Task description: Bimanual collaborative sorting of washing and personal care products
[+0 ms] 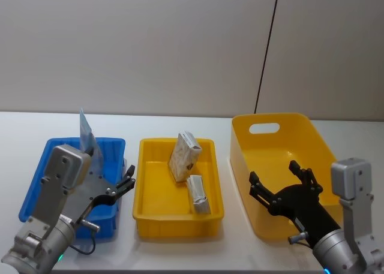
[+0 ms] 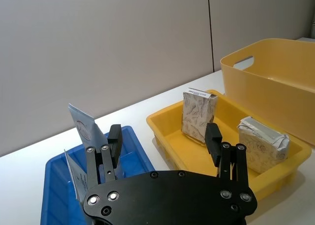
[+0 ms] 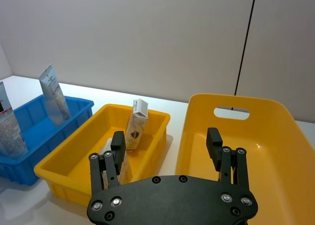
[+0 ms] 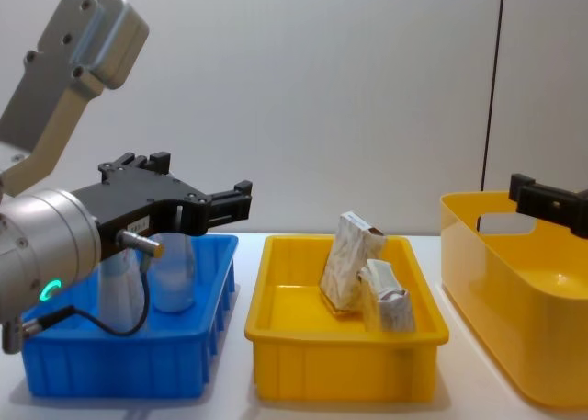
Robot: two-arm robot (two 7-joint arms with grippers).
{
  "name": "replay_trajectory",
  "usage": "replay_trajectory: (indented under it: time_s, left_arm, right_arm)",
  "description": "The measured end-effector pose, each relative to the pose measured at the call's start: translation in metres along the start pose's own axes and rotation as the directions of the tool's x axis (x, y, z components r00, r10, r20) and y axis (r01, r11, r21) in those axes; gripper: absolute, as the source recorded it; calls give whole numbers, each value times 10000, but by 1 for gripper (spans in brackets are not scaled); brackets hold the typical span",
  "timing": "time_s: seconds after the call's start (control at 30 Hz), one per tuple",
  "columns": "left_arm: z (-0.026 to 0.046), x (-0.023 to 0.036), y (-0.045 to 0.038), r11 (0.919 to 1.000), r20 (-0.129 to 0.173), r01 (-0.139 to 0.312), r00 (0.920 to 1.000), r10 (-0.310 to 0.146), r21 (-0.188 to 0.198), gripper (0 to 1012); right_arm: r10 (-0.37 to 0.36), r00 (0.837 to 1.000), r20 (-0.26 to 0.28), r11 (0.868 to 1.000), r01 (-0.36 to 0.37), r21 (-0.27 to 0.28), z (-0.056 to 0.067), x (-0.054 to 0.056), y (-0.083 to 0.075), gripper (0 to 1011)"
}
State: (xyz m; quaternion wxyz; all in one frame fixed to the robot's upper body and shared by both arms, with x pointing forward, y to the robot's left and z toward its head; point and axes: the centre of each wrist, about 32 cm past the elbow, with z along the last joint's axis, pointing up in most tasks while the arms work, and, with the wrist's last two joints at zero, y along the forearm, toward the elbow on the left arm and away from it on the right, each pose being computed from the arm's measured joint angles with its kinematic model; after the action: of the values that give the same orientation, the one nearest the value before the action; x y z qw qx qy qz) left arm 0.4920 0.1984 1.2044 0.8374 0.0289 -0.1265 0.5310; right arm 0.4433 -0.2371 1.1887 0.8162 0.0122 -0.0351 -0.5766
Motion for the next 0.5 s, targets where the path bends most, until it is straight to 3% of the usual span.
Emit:
replay_trajectory:
  time_s: [0.5]
  left_arm:
    - [0,0,0,10000,0,0,10000,0,0,1001]
  right_arm:
    - [-1,10000,0,10000,1,0,0,0,0,1004]
